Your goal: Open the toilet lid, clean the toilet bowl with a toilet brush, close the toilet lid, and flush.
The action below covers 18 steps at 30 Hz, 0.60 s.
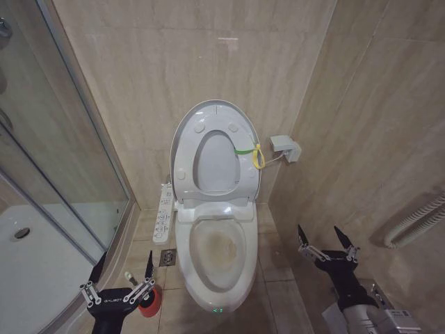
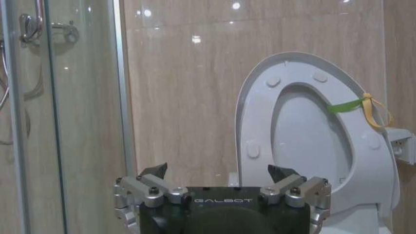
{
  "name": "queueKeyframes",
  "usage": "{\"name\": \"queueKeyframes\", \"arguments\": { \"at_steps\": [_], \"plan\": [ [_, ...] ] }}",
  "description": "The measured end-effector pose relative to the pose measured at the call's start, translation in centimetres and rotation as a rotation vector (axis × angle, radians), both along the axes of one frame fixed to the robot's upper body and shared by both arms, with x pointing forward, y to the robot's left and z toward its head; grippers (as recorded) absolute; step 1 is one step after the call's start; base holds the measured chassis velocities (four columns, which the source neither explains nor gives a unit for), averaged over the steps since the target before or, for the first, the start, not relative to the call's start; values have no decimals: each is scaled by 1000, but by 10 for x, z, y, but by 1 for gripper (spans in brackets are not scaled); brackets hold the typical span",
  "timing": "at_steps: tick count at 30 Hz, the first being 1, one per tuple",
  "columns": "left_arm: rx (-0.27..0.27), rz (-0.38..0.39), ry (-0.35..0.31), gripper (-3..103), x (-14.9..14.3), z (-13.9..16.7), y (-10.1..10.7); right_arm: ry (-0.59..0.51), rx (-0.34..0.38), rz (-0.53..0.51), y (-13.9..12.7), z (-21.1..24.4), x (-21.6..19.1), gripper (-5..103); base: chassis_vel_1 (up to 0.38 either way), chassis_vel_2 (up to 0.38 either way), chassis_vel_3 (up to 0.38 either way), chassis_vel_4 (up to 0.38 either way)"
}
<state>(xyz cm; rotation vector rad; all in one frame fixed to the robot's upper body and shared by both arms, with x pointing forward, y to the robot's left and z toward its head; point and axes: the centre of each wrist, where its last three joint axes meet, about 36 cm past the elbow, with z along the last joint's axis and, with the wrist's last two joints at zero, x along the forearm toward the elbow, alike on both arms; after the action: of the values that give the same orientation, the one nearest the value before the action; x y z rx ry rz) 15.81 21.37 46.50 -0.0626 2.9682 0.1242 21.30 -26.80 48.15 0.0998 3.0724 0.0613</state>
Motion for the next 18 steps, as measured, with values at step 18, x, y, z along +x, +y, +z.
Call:
{"name": "queueKeyframes", "arguments": {
  "at_steps": [18],
  "plan": [
    [0, 0, 0, 100, 0, 0, 0, 0, 0, 0, 0, 0, 0, 100, 0, 0, 0, 0]
  ]
}}
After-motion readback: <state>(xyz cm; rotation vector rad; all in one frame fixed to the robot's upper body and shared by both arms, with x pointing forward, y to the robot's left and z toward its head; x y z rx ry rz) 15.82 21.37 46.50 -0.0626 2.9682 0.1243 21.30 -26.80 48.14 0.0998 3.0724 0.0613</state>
